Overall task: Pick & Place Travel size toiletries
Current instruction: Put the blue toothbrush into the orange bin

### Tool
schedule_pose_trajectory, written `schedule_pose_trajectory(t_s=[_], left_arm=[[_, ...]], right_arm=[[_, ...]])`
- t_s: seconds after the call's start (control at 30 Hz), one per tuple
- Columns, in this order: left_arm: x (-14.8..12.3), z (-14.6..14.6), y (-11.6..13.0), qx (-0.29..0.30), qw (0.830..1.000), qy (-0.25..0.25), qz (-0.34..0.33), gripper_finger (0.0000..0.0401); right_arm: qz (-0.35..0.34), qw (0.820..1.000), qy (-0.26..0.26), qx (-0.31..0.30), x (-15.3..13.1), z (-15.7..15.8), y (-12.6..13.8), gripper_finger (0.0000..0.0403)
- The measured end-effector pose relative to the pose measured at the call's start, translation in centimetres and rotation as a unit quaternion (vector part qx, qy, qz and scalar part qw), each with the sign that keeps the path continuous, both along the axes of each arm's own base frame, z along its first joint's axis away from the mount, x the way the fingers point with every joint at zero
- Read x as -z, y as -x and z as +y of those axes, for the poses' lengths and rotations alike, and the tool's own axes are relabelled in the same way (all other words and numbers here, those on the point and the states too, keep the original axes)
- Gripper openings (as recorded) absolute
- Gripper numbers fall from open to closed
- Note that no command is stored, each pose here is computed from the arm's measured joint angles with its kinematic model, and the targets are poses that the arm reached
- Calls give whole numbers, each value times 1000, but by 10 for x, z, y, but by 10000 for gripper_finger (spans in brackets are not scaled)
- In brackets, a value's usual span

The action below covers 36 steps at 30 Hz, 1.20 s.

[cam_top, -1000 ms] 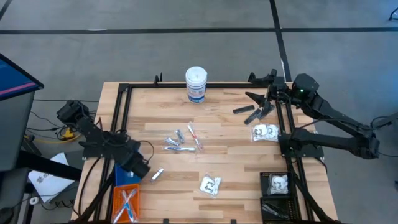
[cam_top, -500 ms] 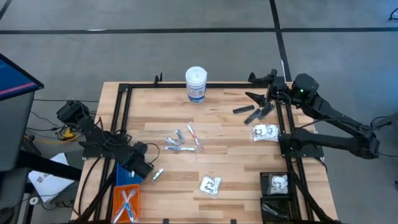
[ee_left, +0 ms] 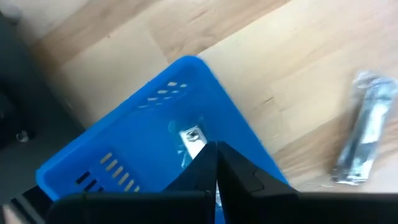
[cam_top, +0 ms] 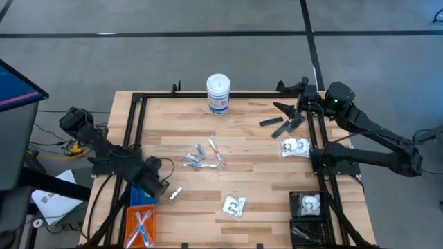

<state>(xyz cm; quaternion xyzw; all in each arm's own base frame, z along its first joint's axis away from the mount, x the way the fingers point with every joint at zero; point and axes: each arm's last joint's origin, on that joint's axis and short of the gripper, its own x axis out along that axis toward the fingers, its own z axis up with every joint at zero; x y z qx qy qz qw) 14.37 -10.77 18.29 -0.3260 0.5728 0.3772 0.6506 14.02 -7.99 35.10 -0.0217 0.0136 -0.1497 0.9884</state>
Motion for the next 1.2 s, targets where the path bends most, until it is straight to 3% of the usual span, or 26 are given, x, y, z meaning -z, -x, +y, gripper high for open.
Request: schedule_pose_trajectory(t_s=[0.43,0.97,1.2], left_arm=[[-18,8,6,-3,996,-15,-84,1],[-19,6,8,-2,998,25,-58,1],[-31,3,3,13,996,34,-76,1]], right_arm=[[0,1000,0,0,0,0,0,276],[0,1000,0,0,0,0,0,276],[0,1000,0,0,0,0,0,276]])
